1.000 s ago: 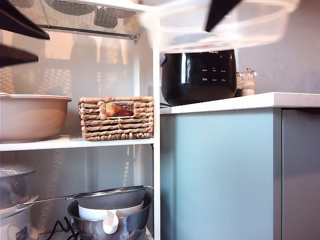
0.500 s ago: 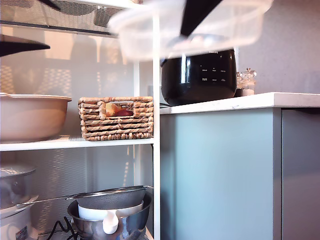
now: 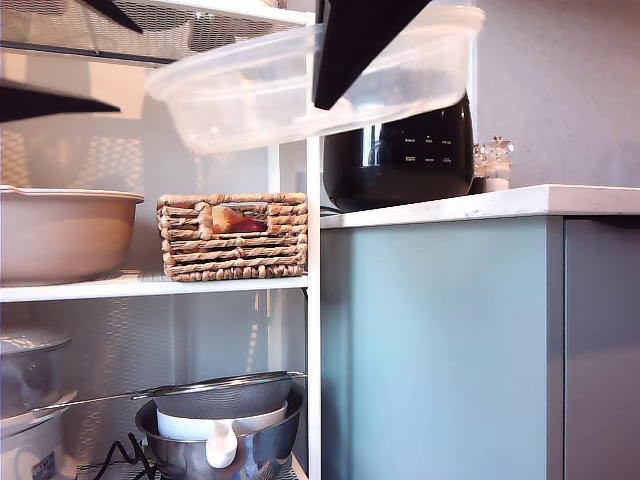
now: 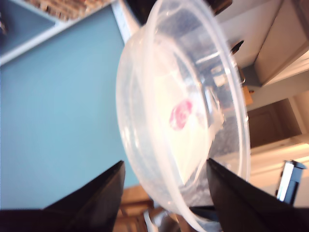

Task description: Pick up the plastic microwave lid from the counter next to you, then place it on the shelf

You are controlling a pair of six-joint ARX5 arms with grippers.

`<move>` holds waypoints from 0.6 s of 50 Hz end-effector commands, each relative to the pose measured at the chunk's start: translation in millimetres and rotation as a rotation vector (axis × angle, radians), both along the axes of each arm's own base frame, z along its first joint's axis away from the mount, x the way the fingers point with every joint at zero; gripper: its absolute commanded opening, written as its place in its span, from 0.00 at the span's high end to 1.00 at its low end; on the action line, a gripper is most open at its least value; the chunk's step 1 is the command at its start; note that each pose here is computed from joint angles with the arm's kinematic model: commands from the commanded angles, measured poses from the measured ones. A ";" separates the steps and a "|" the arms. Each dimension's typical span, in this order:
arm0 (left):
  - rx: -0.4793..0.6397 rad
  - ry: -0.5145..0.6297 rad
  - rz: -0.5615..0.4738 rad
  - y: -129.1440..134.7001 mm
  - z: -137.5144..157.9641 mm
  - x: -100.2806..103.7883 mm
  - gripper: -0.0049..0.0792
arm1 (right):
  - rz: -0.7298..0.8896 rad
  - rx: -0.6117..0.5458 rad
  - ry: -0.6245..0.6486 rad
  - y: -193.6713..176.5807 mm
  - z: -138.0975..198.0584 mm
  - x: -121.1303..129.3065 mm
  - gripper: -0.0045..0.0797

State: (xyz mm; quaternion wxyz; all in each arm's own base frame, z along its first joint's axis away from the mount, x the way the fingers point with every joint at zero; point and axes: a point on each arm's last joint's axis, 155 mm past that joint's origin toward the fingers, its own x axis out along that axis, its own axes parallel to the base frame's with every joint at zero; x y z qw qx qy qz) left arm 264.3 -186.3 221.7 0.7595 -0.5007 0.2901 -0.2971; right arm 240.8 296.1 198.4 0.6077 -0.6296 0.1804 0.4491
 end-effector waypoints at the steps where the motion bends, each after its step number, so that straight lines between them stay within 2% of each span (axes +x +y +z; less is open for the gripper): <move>1: 0.001 0.022 -0.011 -2.9 -3.9 0.9 0.36 | 0.017 0.022 -0.022 7.8 6.0 -0.7 0.96; 13: 0.005 0.033 -0.010 -3.7 -7.3 3.7 0.36 | 0.047 0.026 -0.023 15.5 6.6 -9.4 0.96; 30: 0.006 0.035 -0.011 -3.9 -5.9 3.9 0.39 | 0.168 -0.005 -0.062 34.9 8.5 -36.9 0.96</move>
